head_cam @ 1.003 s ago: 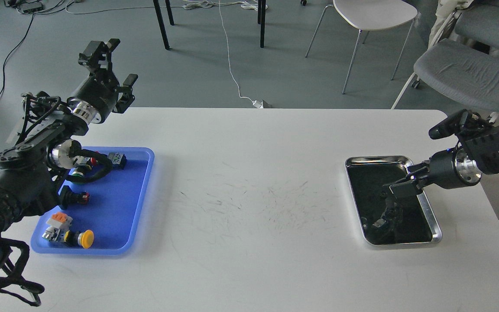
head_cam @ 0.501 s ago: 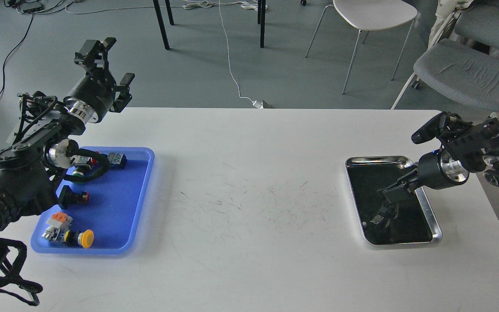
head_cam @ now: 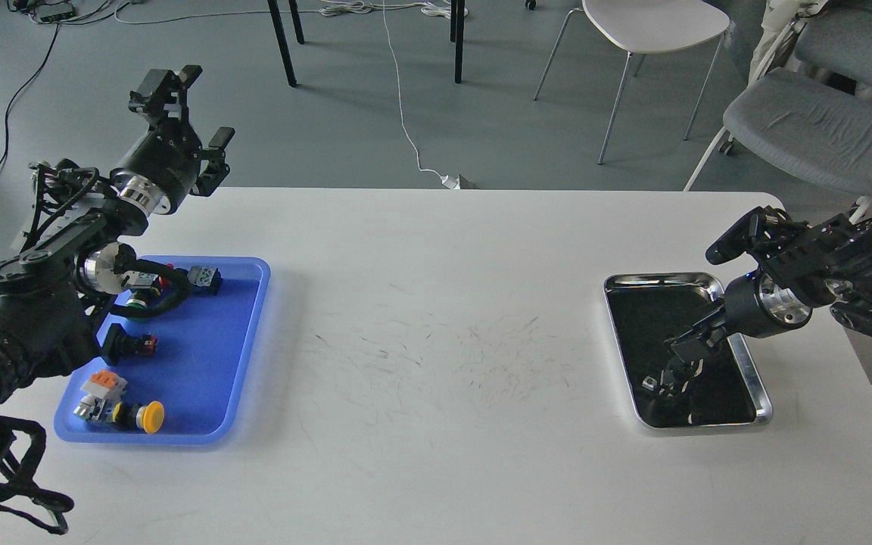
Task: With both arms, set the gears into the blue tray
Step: 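Grasp the small black part in the metal tray with the right gripper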
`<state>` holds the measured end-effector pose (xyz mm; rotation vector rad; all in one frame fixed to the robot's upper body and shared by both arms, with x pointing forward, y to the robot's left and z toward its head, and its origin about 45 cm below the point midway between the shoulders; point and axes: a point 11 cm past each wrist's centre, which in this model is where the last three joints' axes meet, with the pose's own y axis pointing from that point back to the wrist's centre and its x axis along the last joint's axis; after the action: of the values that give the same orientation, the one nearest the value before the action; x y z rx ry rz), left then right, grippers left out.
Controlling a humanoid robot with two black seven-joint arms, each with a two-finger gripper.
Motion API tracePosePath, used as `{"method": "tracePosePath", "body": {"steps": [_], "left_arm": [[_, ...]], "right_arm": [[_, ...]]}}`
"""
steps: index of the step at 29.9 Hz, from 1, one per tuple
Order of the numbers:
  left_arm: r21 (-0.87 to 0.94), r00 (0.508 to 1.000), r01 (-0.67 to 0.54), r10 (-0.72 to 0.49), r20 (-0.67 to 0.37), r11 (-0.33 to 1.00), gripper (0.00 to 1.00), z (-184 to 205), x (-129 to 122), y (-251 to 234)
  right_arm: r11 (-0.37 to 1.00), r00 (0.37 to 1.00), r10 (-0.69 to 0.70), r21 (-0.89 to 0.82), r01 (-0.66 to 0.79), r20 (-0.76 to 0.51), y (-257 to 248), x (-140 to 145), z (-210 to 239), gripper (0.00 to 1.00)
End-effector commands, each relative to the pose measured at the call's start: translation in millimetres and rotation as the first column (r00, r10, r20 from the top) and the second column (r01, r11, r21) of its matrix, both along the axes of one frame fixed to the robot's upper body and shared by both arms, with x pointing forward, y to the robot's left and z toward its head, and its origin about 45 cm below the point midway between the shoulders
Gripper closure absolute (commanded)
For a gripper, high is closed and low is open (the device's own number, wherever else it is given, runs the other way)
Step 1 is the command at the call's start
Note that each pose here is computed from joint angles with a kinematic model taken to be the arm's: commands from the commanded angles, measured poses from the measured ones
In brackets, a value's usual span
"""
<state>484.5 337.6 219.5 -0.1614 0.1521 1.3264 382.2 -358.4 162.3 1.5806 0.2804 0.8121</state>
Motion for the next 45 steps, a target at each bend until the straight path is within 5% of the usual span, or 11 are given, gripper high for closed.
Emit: {"method": "tracePosePath", "body": {"steps": [1,16,32,45], "left_arm": [[-0.001,1.000,-0.001,0.001,0.001,1.000,0.01,0.2,0.1,0.0],[0.002,1.000,-0.003,0.003,-0.001,1.000,0.01,-0.2,-0.5,1.8],[0.003,1.000,-0.005,0.005,-0.001,1.000,0.01,-0.3,-0.4,2.0],[0.005,1.000,-0.005,0.005,-0.005,1.000,0.01,-2.0,-1.2,2.4]], "right_arm": [[1.000,1.000,-0.005,-0.006,0.005,0.002,-1.6,1.2,-1.8,0.23],[0.999,0.999,0.038,0.003,-0.038,-0.012,22.4,3.7,-14.1,0.35],[0.999,0.999,0.035,-0.023,-0.036,-0.023,17.0,3.6,-9.2,0.35],[0.999,0.999,0.036,-0.027,-0.037,-0.041,17.9,-0.4,-15.6,0.52]]}}
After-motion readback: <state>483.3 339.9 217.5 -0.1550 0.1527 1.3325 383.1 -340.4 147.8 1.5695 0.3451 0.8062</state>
